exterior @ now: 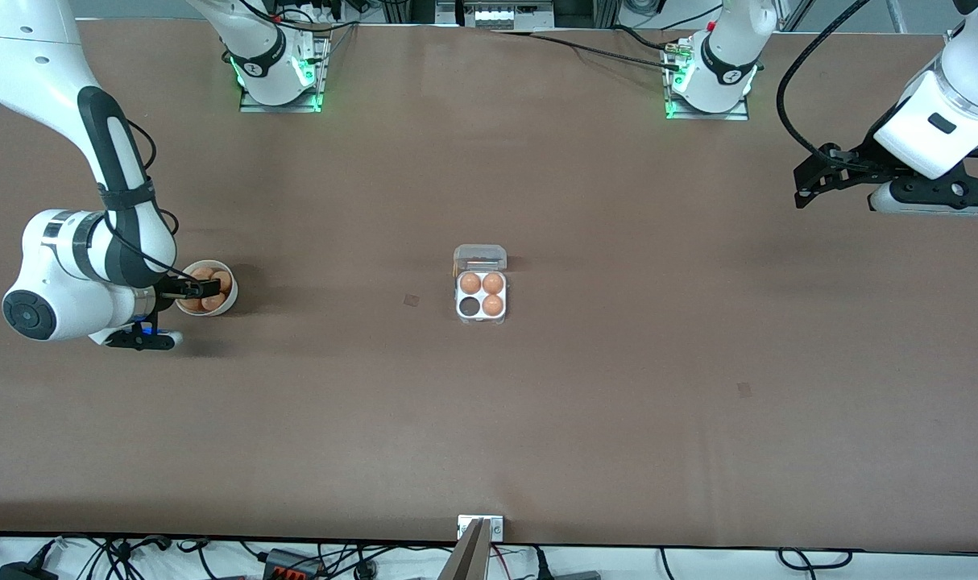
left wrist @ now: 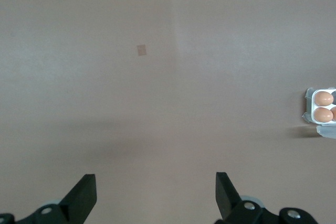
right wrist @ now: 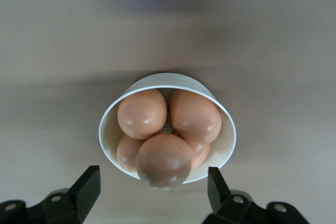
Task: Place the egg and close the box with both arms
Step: 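Lower the right gripper and grasp one brown egg in the bowl, then lift the egg and carry it to the clear egg carton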
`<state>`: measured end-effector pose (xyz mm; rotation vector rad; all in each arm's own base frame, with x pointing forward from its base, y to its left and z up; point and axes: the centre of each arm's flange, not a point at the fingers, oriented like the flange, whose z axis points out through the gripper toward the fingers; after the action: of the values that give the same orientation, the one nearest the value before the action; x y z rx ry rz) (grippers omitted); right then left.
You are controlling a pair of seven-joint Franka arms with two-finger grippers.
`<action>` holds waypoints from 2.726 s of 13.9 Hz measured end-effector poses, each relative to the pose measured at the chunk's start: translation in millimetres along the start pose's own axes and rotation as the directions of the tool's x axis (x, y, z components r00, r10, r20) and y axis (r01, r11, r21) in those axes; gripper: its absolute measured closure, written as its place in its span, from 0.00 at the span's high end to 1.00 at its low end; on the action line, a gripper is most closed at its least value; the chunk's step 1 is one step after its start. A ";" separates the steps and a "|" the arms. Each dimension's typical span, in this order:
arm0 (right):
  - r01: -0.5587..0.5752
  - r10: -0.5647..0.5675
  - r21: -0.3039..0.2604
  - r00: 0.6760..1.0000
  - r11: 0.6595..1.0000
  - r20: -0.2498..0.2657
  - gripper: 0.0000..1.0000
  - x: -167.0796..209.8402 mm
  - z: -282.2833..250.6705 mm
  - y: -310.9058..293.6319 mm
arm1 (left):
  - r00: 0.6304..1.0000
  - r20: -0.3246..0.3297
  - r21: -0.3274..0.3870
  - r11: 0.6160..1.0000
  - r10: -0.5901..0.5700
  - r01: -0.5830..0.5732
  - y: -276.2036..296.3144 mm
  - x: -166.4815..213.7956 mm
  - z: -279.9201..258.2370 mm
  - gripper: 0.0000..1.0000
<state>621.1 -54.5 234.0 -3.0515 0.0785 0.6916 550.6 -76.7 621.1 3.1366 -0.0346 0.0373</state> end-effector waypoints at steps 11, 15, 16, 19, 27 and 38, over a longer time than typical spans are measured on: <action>-0.009 0.009 0.004 1.000 1.000 0.015 0.63 2.2 8.7 6.4 | 1.000 0.000 0.000 1.000 0.000 0.000 0.0 0.0 0.0 1.00; -0.010 0.010 0.004 1.000 1.000 0.015 0.47 2.0 7.9 8.3 | 1.000 0.000 0.000 1.000 0.000 0.000 0.0 0.0 0.0 1.00; -0.006 0.006 0.004 1.000 1.000 0.015 0.47 2.0 7.9 8.4 | 1.000 0.000 0.000 1.000 0.000 0.000 0.0 0.0 0.0 1.00; -0.002 0.001 0.004 1.000 1.000 0.015 0.47 2.1 7.7 8.4 | 1.000 0.000 0.000 1.000 0.000 0.000 0.0 0.0 0.0 1.00; 0.098 -0.097 0.014 0.995 0.995 -0.010 0.47 -20.3 -127.1 -54.8 | 1.000 0.000 0.000 1.000 0.000 0.000 0.1 0.0 0.0 1.00; 0.204 -0.173 0.094 0.949 0.975 -0.264 0.47 -34.5 -99.5 -353.9 | 1.000 -0.001 0.000 1.000 0.000 0.000 0.2 0.0 -0.5 1.00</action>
<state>651.1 298.3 338.7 -2.9598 -0.1622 0.2716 550.6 -76.9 621.6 3.1365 -0.0352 0.0391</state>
